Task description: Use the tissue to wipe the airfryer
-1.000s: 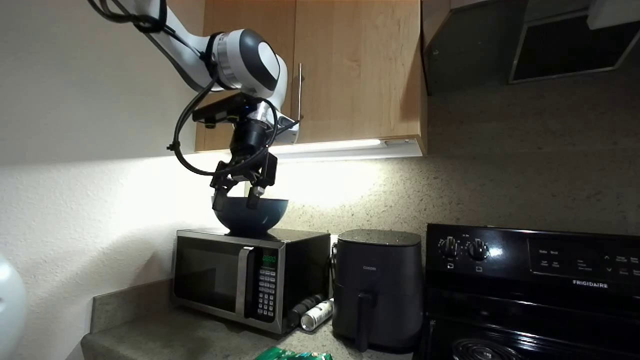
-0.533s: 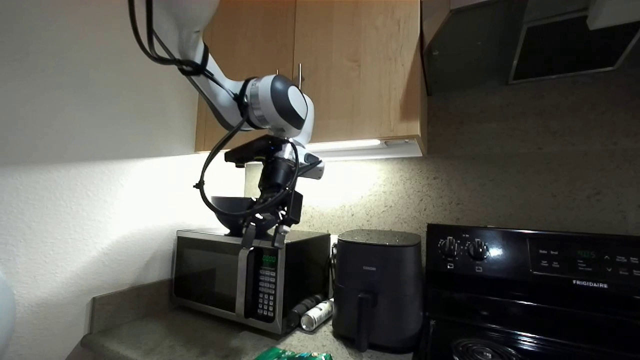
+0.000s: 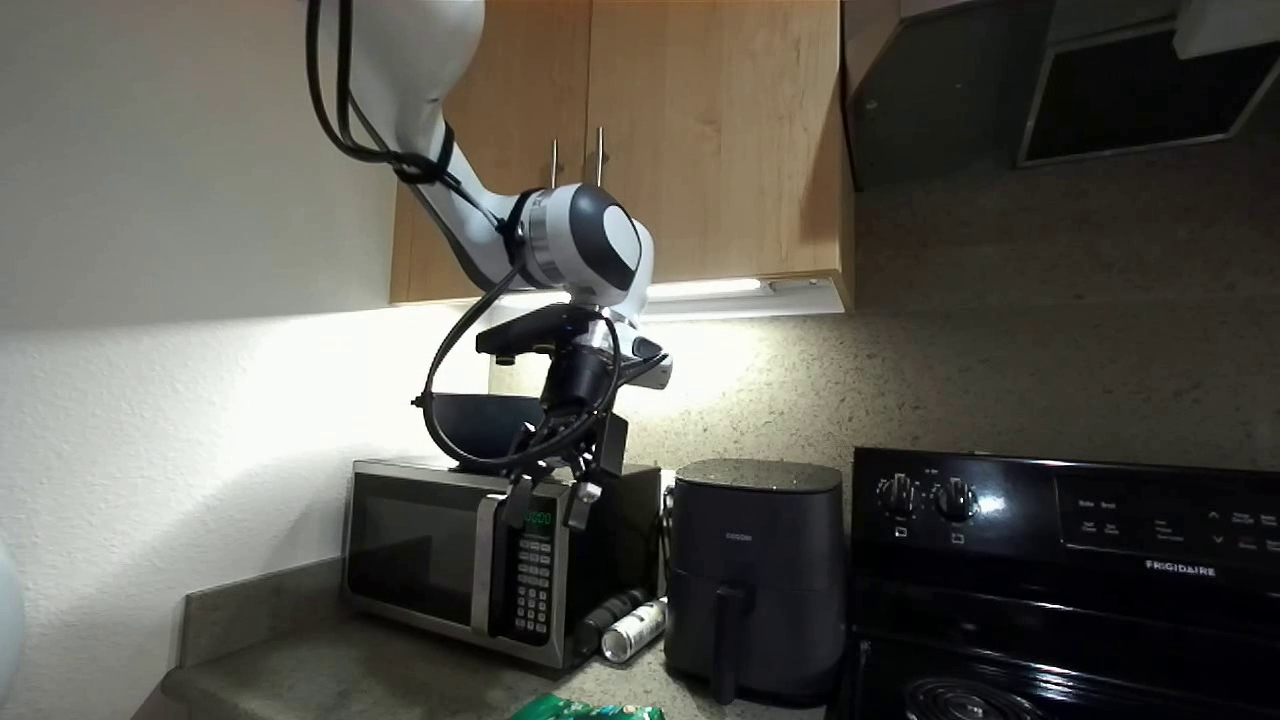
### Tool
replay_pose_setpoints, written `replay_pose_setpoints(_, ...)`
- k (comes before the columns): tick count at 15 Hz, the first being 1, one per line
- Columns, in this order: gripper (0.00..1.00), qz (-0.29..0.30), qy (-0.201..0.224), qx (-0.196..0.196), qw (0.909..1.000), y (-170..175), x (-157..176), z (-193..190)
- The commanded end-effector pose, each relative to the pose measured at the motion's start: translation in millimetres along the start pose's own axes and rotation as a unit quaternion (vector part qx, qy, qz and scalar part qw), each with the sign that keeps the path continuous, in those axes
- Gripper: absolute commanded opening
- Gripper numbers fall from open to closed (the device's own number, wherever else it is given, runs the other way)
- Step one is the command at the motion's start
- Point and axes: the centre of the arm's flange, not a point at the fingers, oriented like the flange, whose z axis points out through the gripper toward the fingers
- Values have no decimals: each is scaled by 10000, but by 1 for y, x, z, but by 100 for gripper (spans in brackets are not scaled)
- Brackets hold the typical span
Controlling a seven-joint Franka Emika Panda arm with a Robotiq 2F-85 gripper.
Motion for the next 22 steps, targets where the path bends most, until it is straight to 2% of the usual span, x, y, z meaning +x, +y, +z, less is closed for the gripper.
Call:
replay_pose_setpoints(1,100,0,5,2,10000,0,0,0)
replay_pose_setpoints(4,100,590,252,315,9974,9,42,20)
replay_pose_setpoints(7,100,1362,486,532,9881,36,87,44)
replay_pose_setpoints(10,100,2080,340,676,9752,74,121,71)
replay_pose_setpoints(12,100,2424,199,649,9678,88,130,84)
replay_pose_setpoints(13,100,2080,259,562,9762,86,118,80)
replay_pose_setpoints(18,100,2298,193,543,9715,92,128,86)
replay_pose_setpoints(22,100,2467,32,427,9682,76,169,114)
